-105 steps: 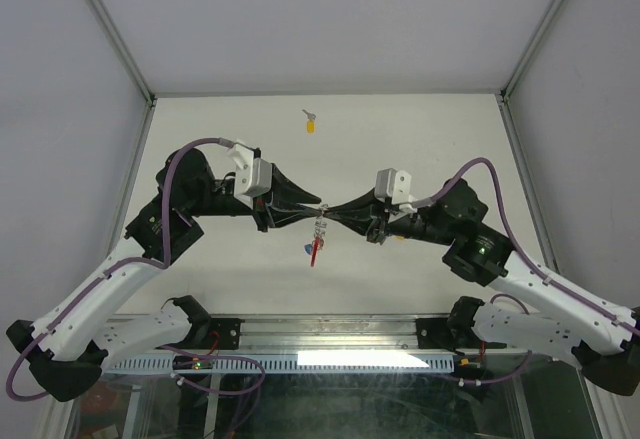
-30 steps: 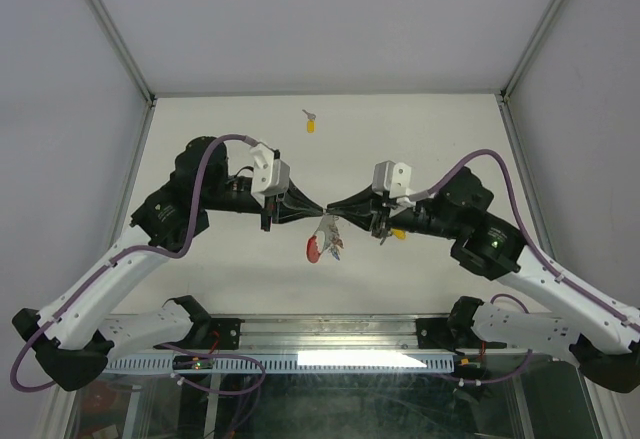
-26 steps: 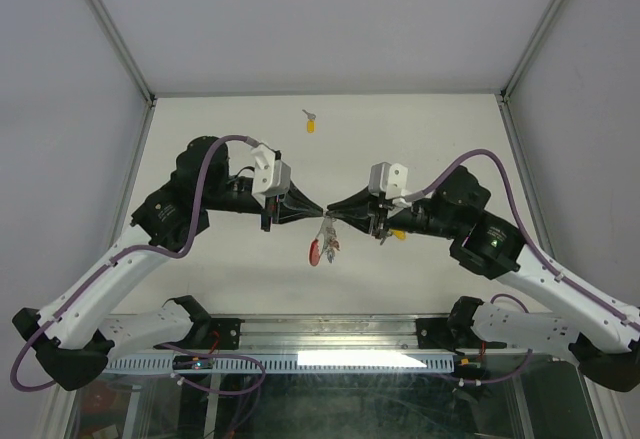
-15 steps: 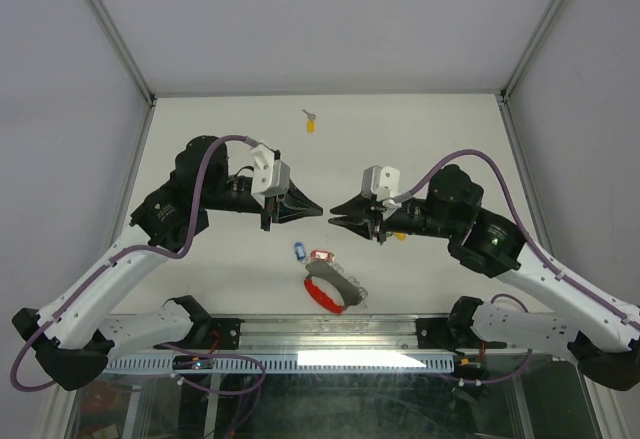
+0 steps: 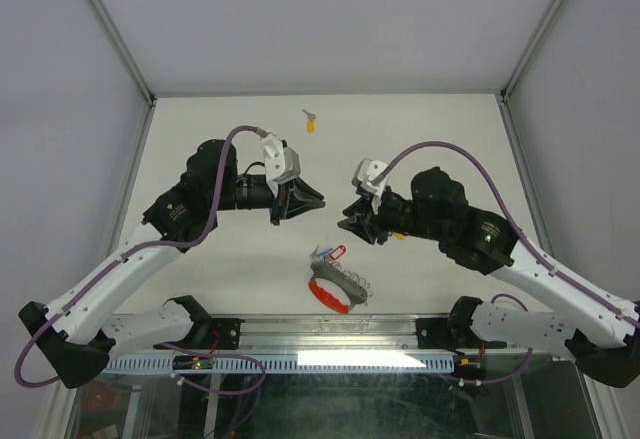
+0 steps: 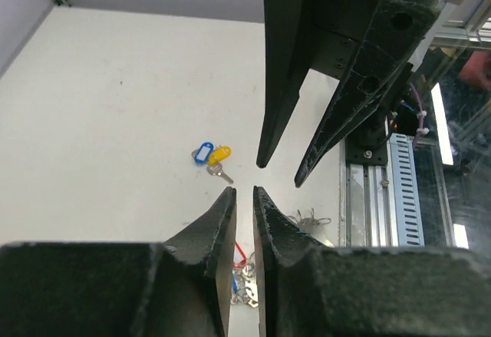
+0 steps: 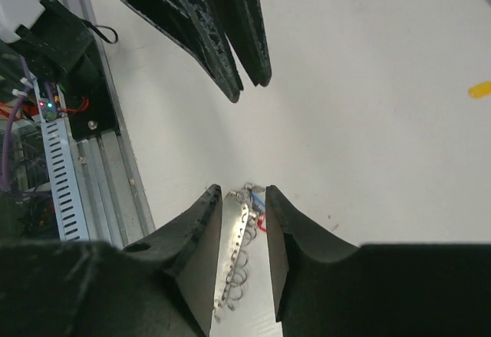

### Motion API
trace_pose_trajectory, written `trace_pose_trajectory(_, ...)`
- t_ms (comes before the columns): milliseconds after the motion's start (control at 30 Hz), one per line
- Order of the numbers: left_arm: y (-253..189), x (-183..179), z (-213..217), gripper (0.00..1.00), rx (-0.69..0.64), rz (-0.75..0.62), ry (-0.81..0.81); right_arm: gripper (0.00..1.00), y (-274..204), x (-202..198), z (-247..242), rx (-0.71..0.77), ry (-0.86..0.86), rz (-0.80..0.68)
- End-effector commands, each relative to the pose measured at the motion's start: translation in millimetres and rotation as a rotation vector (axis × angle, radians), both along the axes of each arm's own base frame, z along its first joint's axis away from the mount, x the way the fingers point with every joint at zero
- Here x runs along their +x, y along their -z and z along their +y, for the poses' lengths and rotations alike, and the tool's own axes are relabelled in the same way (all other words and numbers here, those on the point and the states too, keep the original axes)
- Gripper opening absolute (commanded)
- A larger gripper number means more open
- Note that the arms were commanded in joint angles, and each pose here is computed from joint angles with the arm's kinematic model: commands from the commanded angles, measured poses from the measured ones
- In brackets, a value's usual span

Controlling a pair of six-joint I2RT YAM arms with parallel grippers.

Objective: Put the keys on the keyring

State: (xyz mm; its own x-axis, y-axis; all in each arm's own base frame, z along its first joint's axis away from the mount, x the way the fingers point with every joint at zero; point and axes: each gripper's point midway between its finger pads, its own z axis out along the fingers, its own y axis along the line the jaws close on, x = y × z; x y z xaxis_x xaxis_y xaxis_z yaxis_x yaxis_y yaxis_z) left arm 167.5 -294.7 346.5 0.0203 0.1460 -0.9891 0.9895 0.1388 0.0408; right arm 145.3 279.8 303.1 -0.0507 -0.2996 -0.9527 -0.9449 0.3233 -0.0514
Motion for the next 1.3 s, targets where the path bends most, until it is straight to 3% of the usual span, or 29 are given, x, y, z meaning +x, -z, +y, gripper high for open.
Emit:
trace_pose_trajectory(0, 12.1, 18.1, -1.2, 0.15, -0.004, 0.055, -0.107, 0.32, 3.1, 11.5, -11.9, -0.020, 0.172, 0.128)
trace_pose_trajectory(333, 44.5, 35.2, 4.4, 0.27, 0.042, 0.122, -0.226, 0.38, 69.1, 0.3, -42.6, -0.130, 0.476, 0.510)
trace_pose_trajectory(533, 49.1, 43.0, 4.6, 0.30, 0.037, 0.135, -0.269, 0.43, 126.2, -38.4, -52.5, -0.276, 0.615, 0.771)
trace_pose_trajectory(800, 51.2, 43.6, 3.1, 0.33, 0.027, 0.153, -0.274, 0.45, 193.2, -77.5, -60.4, -0.446, 0.720, 0.908)
trace_pose_trajectory(1267, 49.7, 40.9, 3.6, 0.34, 0.022, 0.167, -0.271, 0.37, 249.3, -79.3, -42.7, -0.442, 0.719, 0.955)
